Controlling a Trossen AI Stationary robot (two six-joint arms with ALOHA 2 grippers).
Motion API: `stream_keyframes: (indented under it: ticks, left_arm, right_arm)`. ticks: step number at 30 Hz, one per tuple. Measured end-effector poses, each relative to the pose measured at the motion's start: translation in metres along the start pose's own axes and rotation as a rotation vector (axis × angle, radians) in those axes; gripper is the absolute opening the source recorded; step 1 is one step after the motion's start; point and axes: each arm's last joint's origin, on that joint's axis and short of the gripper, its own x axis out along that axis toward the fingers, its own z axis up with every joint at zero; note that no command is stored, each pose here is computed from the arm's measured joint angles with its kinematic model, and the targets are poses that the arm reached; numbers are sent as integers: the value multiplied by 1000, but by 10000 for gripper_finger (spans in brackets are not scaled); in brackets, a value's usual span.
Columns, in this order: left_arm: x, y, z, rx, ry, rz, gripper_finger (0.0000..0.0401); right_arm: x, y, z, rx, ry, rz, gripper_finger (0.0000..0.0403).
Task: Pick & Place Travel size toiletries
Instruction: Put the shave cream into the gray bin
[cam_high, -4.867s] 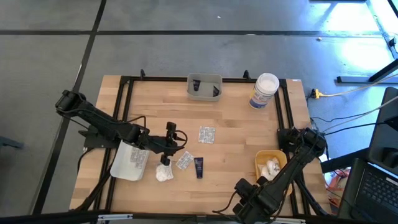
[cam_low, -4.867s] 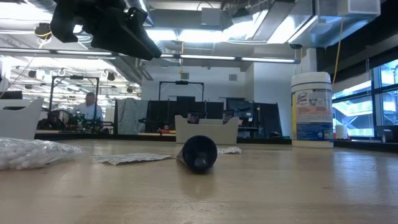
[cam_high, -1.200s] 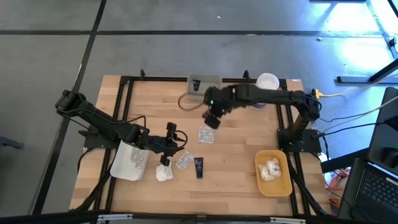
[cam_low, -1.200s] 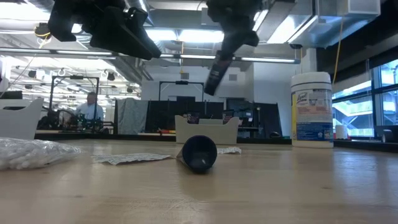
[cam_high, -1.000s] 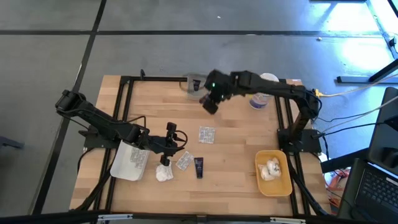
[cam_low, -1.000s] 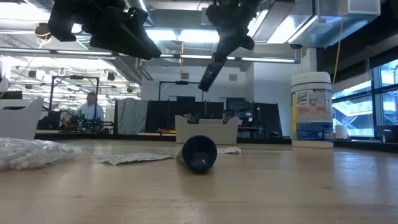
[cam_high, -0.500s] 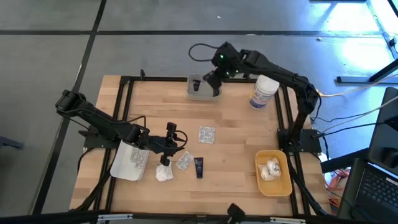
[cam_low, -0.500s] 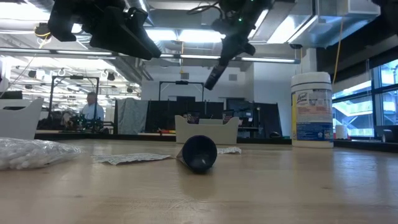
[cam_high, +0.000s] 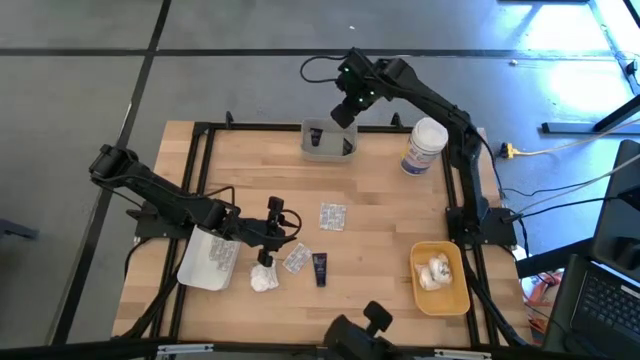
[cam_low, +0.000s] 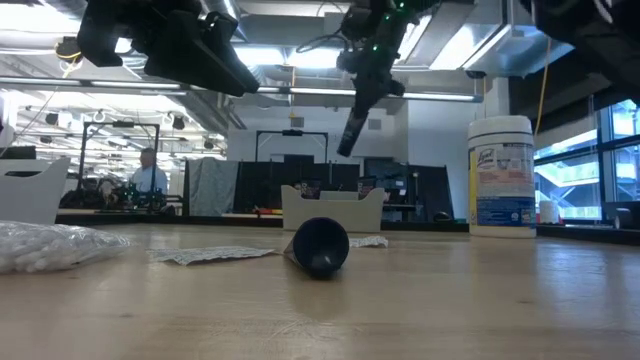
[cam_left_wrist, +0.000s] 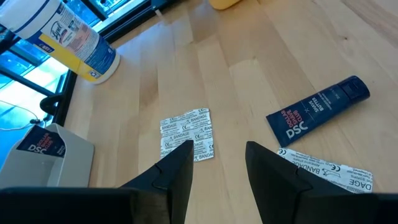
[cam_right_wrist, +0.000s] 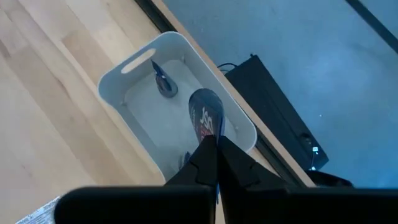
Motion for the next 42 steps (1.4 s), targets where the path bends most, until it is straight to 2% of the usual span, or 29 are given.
stream_keyframes:
  ticks: [6,22,35,42]
  left_arm:
    - [0,0,0,0,0,0,143]
    - [0,0,0,0,0,0,143]
    - [0,0,0,0,0,0,143]
    - [0,0,0,0,0,0,143]
  right_arm:
    - [22,2,0,-18,54,19,0]
    - [55,4,-2,-11,141,24,0]
    - [98,7,-6,-14,235,35,0]
    - [110,8,-8,-15,259,34,0]
